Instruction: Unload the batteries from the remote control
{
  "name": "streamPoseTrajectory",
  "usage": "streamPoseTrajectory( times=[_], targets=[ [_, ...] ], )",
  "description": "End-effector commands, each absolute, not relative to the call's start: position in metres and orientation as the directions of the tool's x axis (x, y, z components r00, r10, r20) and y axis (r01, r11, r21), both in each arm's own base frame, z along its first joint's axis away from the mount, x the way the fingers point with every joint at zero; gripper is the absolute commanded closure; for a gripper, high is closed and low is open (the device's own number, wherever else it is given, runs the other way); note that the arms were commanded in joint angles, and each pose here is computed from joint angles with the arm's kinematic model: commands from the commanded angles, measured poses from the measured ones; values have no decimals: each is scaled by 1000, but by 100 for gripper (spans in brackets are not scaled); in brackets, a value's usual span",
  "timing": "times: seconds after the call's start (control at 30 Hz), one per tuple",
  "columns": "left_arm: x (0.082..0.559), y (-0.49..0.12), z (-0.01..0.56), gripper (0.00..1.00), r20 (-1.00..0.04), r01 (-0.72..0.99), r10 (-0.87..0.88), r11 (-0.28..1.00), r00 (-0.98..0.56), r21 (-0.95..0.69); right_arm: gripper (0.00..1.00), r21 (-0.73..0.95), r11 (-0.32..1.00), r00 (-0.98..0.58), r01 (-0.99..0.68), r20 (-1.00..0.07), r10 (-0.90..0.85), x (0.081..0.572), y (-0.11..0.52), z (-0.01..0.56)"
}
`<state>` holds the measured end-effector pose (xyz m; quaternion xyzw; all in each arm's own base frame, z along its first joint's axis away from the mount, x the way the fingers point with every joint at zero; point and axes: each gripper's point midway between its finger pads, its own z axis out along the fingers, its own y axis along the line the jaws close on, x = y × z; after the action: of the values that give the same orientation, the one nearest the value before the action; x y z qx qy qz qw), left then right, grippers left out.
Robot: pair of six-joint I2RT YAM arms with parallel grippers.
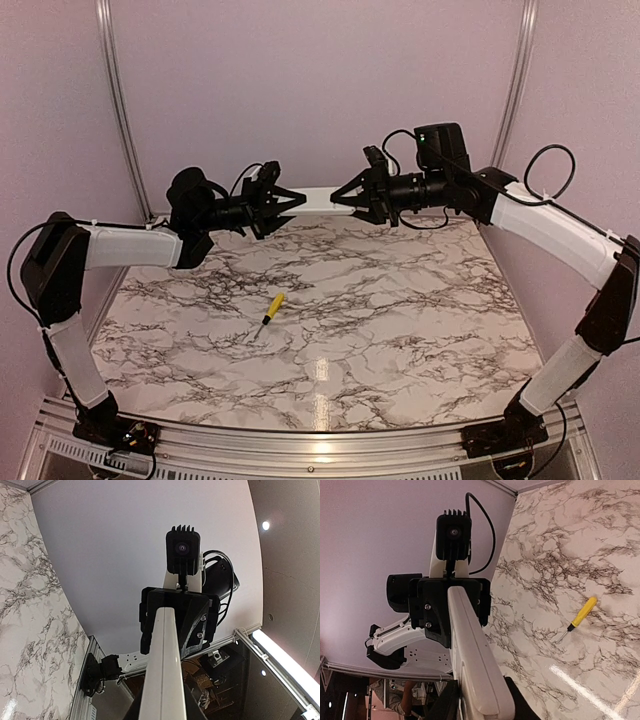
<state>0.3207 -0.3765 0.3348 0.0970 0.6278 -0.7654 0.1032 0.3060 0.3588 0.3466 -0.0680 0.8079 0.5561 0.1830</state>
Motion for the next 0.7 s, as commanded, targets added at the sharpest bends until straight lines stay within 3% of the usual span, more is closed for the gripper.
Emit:
streamPoseTrajectory(
  times=[0.0,0.37,0.67],
  targets=[
    [320,-367,347,100,-280,283,-43,-189,-959,-940,72,867,330,-898,-375,-427,102,296,353,373],
    [318,-361,348,100,-284,288,-49,-194,-958,-938,69,869,341,-902,-360,-417,112,296,350,369],
    [317,-356,348,100,-288,293,-52,-198,-956,-936,75,858,374,-900,-352,-420,118,300,348,364]
  ],
)
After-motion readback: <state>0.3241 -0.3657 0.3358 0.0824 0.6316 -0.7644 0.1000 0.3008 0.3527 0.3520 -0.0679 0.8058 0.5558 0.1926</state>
